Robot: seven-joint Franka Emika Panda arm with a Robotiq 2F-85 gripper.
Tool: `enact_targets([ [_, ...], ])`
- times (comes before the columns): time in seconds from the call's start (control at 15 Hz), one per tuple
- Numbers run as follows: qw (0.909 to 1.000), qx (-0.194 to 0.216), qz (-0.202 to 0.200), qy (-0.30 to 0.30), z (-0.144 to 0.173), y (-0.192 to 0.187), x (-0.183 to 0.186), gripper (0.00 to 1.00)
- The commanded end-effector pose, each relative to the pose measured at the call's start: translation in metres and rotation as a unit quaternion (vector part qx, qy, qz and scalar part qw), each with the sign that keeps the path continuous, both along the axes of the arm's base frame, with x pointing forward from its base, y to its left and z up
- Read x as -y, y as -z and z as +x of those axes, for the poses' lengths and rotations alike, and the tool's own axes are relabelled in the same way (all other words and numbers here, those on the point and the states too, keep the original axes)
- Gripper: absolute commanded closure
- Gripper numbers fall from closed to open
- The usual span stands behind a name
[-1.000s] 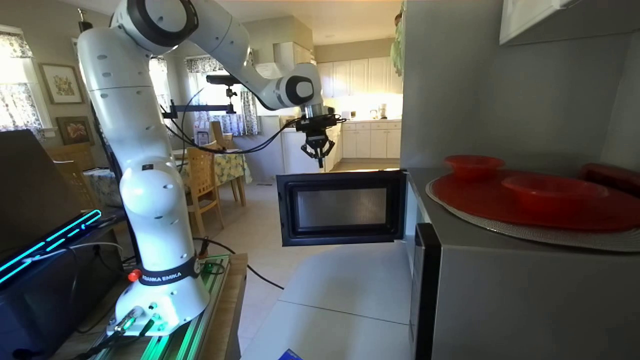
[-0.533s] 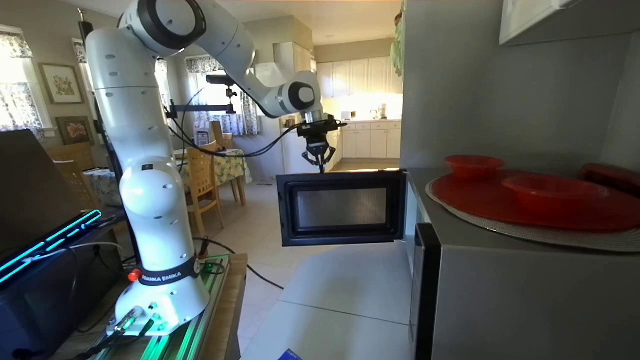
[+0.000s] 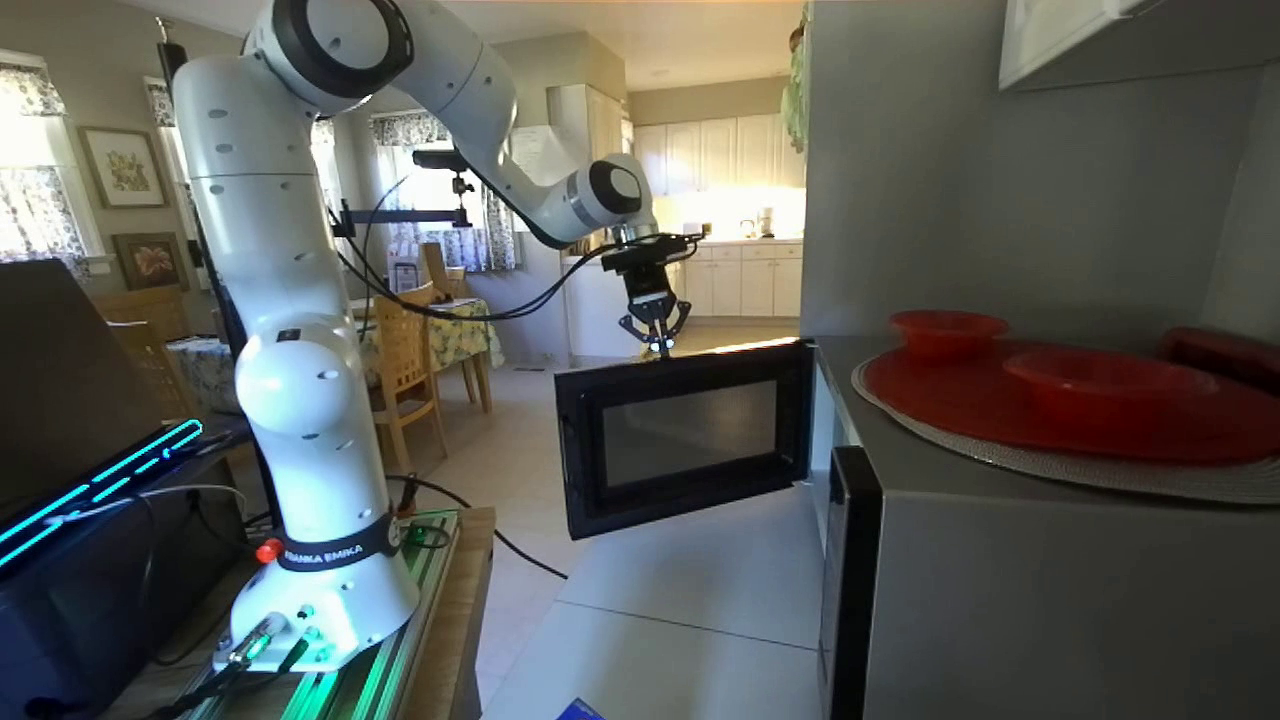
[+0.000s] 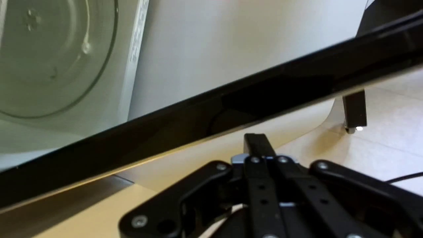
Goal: Close the microwave
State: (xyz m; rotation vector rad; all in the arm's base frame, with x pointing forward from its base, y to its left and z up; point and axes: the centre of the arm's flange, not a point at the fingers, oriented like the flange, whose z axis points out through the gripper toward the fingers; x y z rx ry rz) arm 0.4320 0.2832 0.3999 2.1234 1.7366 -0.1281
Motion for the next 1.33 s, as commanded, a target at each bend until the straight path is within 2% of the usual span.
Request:
enact_targets([
  [0.0,0.9993,-0.014,-0.007,0.033,-0.005,-0.013,0.011,1.00],
  [0.2,0.9939,-0.061,0.018,0.090,-0.006,-0.019,0.014,1.00],
  [0.4,0.9811,-0.096,0.045,0.162,0.004,-0.023,0.037,1.00],
  [0.53,0.9709,-0.115,0.070,0.198,0.016,-0.020,0.063,1.00],
  [0.6,0.9648,-0.112,0.082,0.223,0.024,-0.016,0.081,1.00],
  [0.73,0.9497,-0.122,0.101,0.270,0.034,-0.005,0.114,1.00],
  [0.93,0.9221,-0.130,0.128,0.341,0.046,0.019,0.168,1.00],
  [1.27,0.8684,-0.112,0.167,0.453,0.060,0.052,0.233,1.00],
])
